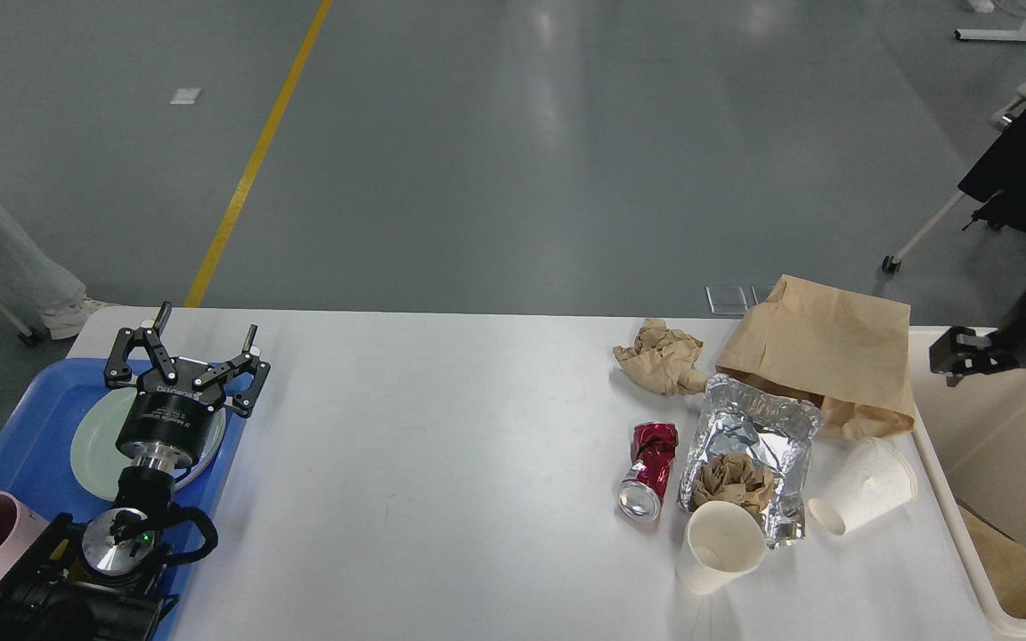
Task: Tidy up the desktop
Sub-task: 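Bring the right gripper back over the white paper cup, then lower and grasp the white paper cup with the right gripper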
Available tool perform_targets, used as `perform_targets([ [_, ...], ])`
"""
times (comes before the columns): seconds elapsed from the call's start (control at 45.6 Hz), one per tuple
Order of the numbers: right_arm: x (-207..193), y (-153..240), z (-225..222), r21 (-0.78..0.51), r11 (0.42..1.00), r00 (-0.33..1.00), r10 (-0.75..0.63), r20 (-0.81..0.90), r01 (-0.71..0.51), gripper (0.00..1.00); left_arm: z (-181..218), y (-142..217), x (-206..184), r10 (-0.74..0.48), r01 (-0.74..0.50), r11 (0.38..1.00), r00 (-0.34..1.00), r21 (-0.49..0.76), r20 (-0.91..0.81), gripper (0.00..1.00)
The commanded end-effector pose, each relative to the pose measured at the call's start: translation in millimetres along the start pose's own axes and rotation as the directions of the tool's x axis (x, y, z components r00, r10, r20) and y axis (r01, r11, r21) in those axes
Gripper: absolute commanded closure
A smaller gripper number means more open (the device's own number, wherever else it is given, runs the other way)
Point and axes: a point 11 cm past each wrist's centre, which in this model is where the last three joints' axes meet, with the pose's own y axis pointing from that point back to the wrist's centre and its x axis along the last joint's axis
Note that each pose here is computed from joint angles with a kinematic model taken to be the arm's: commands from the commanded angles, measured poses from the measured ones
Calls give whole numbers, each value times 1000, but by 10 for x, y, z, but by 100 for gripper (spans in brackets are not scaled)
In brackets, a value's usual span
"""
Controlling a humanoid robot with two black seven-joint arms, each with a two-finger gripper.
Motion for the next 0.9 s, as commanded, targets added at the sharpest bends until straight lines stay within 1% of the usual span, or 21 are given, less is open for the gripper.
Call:
perform_targets([
  [0.0,32,691,-422,40,998,992,-52,-112,57,0,1,3,6,2,-2,1000,1000,-1,1,4],
  [0.066,-6,953,-651,84,994,984,-58,-166,73,0,-3,9,11,4,-4,1000,1000,0,0,4],
  [0.175,-88,1284,-868,129,990,974,-33,-225,64,0,2,9,11,4,-4,1000,1000,-3,0,4],
  [0.241,-127,1391,-934,136,989,969,-13,-247,48,0,10,9,12,4,-4,1000,1000,-3,1,4],
  [0.307,-180,1418,-988,150,987,965,-12,-261,53,0,0,3,6,2,-2,1000,1000,-2,0,4],
  [0.548,-245,1327,-1066,177,983,966,-3,-259,50,0,2,3,6,2,-2,1000,1000,-1,0,4],
  [0.614,-316,1184,-1137,187,978,962,-34,-272,88,0,1,3,6,2,-2,1000,1000,-1,1,4],
  [0.68,-431,1091,-1344,224,965,946,-64,-317,140,0,2,3,6,2,-2,1000,1000,-1,0,4],
  [0.79,-736,927,-1808,330,907,908,-117,-402,262,0,-2,3,6,2,-2,1000,1000,0,0,4],
  [0.877,-922,717,-1967,345,879,884,-159,-439,330,0,-4,3,6,2,-2,1000,1000,2,0,4],
])
